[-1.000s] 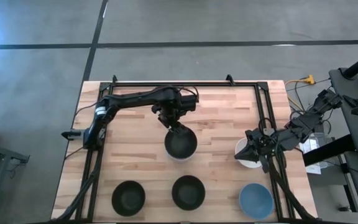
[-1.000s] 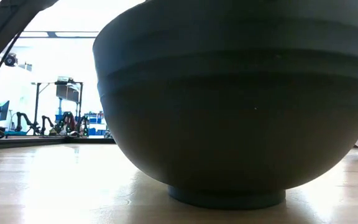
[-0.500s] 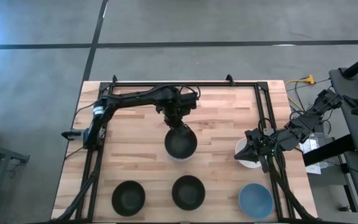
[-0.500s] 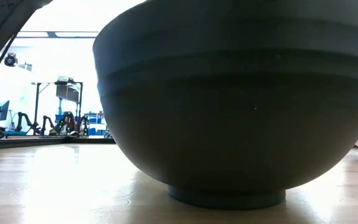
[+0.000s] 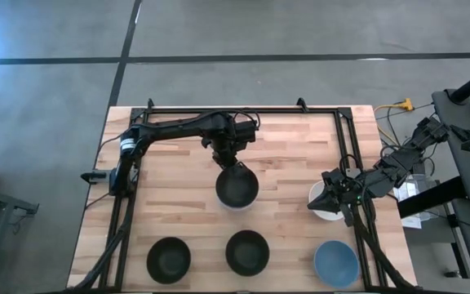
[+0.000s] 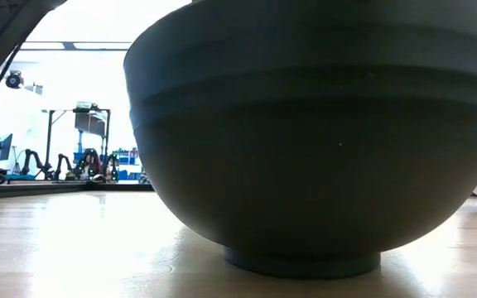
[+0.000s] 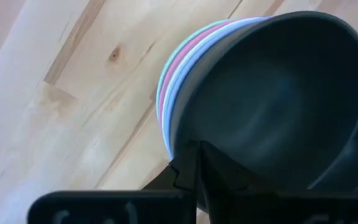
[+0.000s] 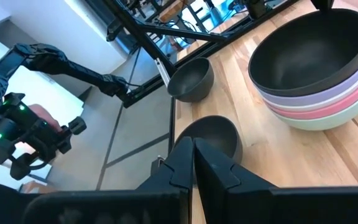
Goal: Nest bowls inside each other
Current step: Stack the top left black bowl on top of the purple bowl
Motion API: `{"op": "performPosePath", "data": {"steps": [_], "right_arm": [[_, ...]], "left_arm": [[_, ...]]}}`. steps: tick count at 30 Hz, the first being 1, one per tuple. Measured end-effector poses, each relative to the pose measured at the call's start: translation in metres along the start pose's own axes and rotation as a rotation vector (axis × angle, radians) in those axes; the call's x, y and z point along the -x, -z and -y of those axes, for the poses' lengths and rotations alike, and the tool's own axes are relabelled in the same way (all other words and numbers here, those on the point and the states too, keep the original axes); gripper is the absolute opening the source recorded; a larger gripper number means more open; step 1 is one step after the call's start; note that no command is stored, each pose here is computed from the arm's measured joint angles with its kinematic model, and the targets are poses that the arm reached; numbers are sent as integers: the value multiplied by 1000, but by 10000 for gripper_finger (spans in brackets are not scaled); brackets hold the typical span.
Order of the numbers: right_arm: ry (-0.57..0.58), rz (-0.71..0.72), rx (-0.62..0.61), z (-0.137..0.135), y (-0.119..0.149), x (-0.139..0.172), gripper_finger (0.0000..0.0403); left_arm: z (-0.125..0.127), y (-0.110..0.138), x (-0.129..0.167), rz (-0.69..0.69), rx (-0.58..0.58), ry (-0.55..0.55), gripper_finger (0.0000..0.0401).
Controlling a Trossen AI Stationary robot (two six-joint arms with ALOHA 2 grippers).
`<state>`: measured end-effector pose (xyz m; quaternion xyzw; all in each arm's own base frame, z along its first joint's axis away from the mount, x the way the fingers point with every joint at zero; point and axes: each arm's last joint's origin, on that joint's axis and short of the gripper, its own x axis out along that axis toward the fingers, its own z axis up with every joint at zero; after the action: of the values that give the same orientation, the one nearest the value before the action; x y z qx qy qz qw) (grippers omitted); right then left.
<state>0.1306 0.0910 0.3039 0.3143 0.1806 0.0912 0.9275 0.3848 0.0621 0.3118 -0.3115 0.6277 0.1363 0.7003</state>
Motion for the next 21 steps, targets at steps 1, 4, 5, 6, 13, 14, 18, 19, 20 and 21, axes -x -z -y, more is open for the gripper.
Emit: {"op": "performPosePath", "data": {"steps": [1,4,5,6,13,14,18,19,20,21], "right_arm": [[0,0,0,0,0,0,9],[1,0,0,0,0,0,9],[1,0,0,0,0,0,9],[1,0,0,0,0,0,9],[1,0,1,0,0,0,9],[1,0,1,0,0,0,9],[4,2,-4,0,0,0,9],[4,3,-4,0,0,0,9],[4,3,-6,0,0,0,9],[3,5,-8,0,0,0,9]], "left_arm": [[-1,0,-1,-3,1,-2,0],[-4,-2,-5,-9,-14,-5,0],[-5,-2,-7,-10,-14,-4,0],[-5,-3,-9,-11,-13,-3,0],[-4,-6,-7,21,-40,11,0],[-4,-6,-7,25,-45,13,0],[-5,-6,-5,26,-43,12,0],[-4,-4,-2,31,-44,14,0],[-3,-2,2,42,-47,19,0],[-1,1,9,61,-53,28,0]]}}
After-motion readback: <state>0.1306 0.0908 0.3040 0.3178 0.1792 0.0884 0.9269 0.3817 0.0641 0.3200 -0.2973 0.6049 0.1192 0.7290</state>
